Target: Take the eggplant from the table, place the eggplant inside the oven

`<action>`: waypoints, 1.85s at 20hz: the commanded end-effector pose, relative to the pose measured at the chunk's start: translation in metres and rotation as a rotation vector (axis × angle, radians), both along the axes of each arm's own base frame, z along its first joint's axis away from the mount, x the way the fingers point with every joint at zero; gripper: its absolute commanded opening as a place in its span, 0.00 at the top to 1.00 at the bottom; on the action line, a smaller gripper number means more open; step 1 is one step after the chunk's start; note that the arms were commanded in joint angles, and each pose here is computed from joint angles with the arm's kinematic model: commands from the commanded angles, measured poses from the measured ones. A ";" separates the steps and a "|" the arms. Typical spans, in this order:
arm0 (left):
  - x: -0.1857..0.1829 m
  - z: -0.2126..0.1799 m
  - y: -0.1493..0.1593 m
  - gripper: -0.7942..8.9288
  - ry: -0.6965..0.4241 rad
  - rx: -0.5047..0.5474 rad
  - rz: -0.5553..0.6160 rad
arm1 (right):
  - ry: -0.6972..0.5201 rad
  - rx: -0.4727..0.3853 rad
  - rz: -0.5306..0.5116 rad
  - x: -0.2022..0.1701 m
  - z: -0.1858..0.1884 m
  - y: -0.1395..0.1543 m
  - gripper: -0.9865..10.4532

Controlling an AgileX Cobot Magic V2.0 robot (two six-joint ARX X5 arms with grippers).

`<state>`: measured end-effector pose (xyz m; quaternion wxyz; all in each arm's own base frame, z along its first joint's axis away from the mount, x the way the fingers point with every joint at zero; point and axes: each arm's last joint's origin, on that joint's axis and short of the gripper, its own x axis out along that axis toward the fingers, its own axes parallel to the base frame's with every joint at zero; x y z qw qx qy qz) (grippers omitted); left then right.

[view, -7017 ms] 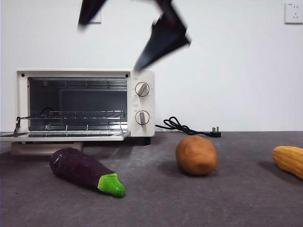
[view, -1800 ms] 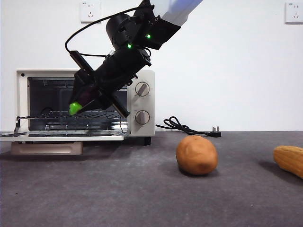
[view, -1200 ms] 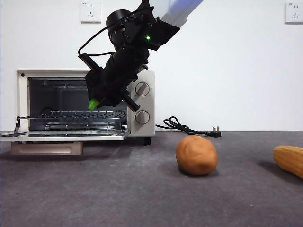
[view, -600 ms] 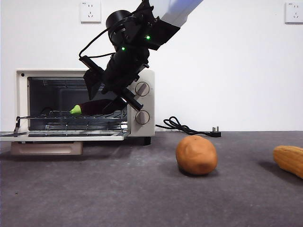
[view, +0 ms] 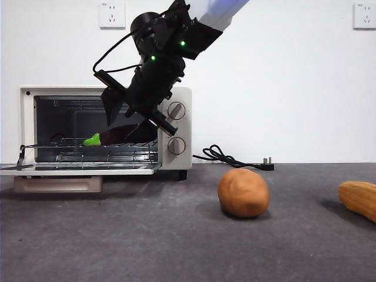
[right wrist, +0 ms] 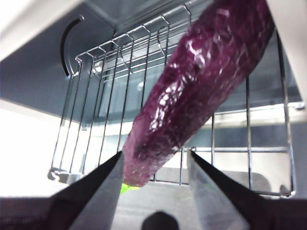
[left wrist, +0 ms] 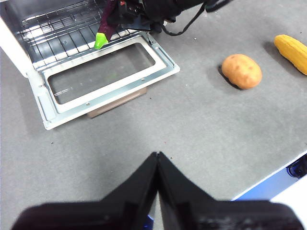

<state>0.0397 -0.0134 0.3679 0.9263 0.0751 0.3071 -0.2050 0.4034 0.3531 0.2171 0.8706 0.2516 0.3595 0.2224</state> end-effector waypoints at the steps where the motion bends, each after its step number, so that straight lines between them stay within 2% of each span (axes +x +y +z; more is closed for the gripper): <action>1: -0.001 -0.001 0.000 0.92 -0.006 0.009 -0.008 | -0.026 -0.061 0.041 0.001 0.006 0.002 0.72; 4: -0.001 -0.001 0.000 0.92 -0.007 0.009 -0.008 | -0.055 -0.146 0.081 0.000 0.025 0.001 0.72; 9: -0.001 -0.001 0.000 0.92 -0.007 0.009 -0.008 | -0.066 -0.225 0.129 -0.004 0.056 -0.003 0.72; 14: -0.001 -0.001 0.000 0.92 -0.008 0.008 -0.008 | -0.061 -0.394 0.247 -0.016 0.082 -0.012 0.72; 20: -0.001 0.000 0.000 0.92 -0.011 0.008 -0.008 | -0.086 -0.576 0.426 -0.047 0.136 -0.031 0.72; 23: 0.000 0.000 0.000 0.92 -0.015 0.007 -0.008 | -0.112 -0.583 0.485 -0.066 0.164 -0.040 0.72; 27: 0.000 0.000 0.000 0.92 -0.014 0.007 -0.007 | -0.211 -0.464 0.527 -0.088 0.206 -0.053 0.72; 30: 0.000 0.000 0.000 0.92 -0.014 0.007 -0.008 | -0.312 -0.407 0.507 -0.104 0.236 -0.067 0.72; 37: 0.000 0.001 0.000 0.92 -0.028 0.004 -0.007 | -0.469 -0.359 0.469 -0.145 0.292 -0.107 0.72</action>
